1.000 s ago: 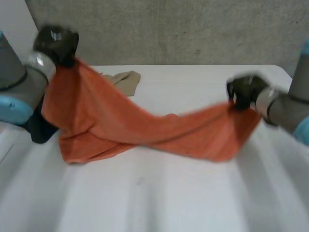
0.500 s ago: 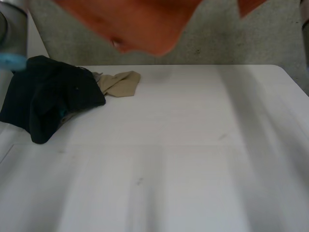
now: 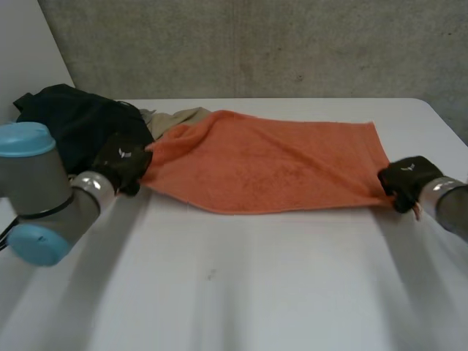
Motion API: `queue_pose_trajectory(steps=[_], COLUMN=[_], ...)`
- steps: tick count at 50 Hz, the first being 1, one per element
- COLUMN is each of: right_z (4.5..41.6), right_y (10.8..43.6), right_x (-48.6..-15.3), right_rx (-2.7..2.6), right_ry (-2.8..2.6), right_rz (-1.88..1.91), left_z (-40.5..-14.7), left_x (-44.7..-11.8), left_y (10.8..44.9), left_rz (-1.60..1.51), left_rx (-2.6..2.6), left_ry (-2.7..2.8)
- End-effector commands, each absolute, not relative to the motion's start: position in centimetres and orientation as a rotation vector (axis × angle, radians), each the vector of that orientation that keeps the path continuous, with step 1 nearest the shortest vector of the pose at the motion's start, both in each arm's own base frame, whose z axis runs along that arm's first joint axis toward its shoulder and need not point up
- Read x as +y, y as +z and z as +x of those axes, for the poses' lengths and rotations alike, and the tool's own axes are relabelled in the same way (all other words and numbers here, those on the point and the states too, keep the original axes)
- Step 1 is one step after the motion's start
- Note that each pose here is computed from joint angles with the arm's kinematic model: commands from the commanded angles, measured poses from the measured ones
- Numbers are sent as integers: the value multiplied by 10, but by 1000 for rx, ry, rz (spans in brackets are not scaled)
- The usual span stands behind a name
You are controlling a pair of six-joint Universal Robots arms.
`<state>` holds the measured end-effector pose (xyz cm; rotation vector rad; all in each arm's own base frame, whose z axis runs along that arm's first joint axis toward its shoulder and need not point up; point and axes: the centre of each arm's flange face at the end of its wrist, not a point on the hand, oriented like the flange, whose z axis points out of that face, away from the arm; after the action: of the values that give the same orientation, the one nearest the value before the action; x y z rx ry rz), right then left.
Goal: Fold the laundry.
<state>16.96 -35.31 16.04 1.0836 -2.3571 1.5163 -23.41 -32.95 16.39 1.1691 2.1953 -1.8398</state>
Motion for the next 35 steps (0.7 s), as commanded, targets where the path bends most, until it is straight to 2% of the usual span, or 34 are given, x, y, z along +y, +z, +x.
queue_pose_trajectory(steps=[1,3,7,10,14,17,21,24,26,27,29,30,33,35], right_z=[135,130,128,128,131,134,141,155,161,165,168,170,171,169], right_y=[212,223,229,227,214,206,211,241,262,286,314,340,376,394], right_x=[-298,-281,-268,-270,-280,-295,-325,-362,-381,-398,-414,-425,-437,-438], right_rx=[-2338,-2335,-2319,-2326,-2336,-2320,-2237,-2081,-1977,-1868,-1734,-1600,-1406,-1306], right_ry=[1167,1062,955,931,879,863,974,1249,1412,1580,1756,1917,2189,2313], right_rz=[1341,1456,1600,1614,1632,1619,1524,1372,1275,1166,1048,934,719,614], left_z=[-212,-210,-207,-209,-216,-224,-238,-252,-257,-261,-265,-268,-268,-267], left_x=[-241,-215,-187,-187,-214,-246,-295,-347,-364,-376,-385,-389,-390,-388], left_y=[188,192,195,202,208,212,228,266,288,313,340,366,414,430], left_rz=[1349,1417,1503,1524,1510,1466,1384,1249,1188,1125,1055,979,790,690], left_rx=[2365,2437,2539,2535,2445,2344,2183,1957,1854,1741,1621,1515,1309,1232], left_ry=[-1383,-1233,-1014,-1007,-1128,-1258,-1472,-1756,-1880,-2008,-2146,-2282,-2530,-2628])
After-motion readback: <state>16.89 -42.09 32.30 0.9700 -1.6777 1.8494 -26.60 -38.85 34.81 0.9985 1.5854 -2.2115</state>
